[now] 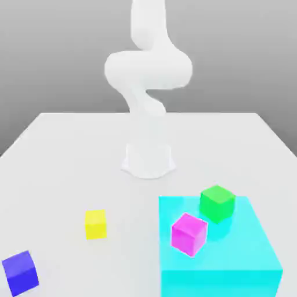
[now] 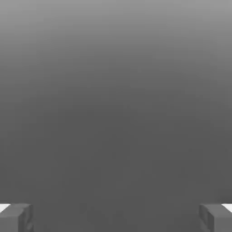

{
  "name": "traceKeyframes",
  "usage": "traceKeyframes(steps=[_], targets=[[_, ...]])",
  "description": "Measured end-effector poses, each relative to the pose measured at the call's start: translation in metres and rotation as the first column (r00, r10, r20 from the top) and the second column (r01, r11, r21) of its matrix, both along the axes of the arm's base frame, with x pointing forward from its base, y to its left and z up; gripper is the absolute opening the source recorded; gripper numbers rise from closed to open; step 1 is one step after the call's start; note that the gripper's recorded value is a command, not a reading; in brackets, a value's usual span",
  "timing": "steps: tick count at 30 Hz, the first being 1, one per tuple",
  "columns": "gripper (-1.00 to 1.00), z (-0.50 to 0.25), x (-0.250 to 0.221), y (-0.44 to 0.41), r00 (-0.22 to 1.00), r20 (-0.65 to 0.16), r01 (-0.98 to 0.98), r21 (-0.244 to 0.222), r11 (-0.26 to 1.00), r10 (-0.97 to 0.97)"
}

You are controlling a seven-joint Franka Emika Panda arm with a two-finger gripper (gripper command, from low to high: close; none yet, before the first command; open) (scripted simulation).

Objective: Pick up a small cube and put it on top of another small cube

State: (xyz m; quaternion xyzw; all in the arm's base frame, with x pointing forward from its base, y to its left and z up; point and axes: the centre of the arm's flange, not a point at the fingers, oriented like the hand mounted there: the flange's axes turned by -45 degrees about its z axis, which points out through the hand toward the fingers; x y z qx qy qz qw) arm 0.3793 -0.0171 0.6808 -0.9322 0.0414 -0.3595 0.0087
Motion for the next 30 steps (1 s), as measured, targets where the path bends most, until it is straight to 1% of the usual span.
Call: traceKeyframes(steps=[3, 7, 11, 14, 17, 21, 24, 27, 28, 30], targets=[[0.00, -0.041, 0.037, -0.024, 0.994, -0.080, 0.080, 0.044, 0.996, -0.076], [0.00, -0.100, 0.075, -0.058, 0.968, -0.184, 0.191, 0.086, 0.978, -0.173], [0.00, -0.164, 0.102, -0.094, 0.920, -0.287, 0.308, 0.113, 0.944, -0.266], [0.00, -0.215, 0.115, -0.122, 0.871, -0.362, 0.398, 0.122, 0.909, -0.332], [0.00, -0.267, 0.120, -0.153, 0.807, -0.435, 0.491, 0.120, 0.863, -0.399], [0.00, -0.340, 0.115, -0.192, 0.705, -0.525, 0.608, 0.102, 0.787, -0.477], [0.00, -0.394, 0.107, -0.212, 0.624, -0.586, 0.677, 0.076, 0.732, -0.517], [0.00, -0.449, 0.091, -0.234, 0.531, -0.641, 0.744, 0.041, 0.667, -0.554], [0.00, -0.467, 0.084, -0.240, 0.500, -0.656, 0.764, 0.027, 0.644, -0.565], [0.00, -0.497, 0.080, -0.245, 0.477, -0.667, 0.778, 0.017, 0.628, -0.572]])
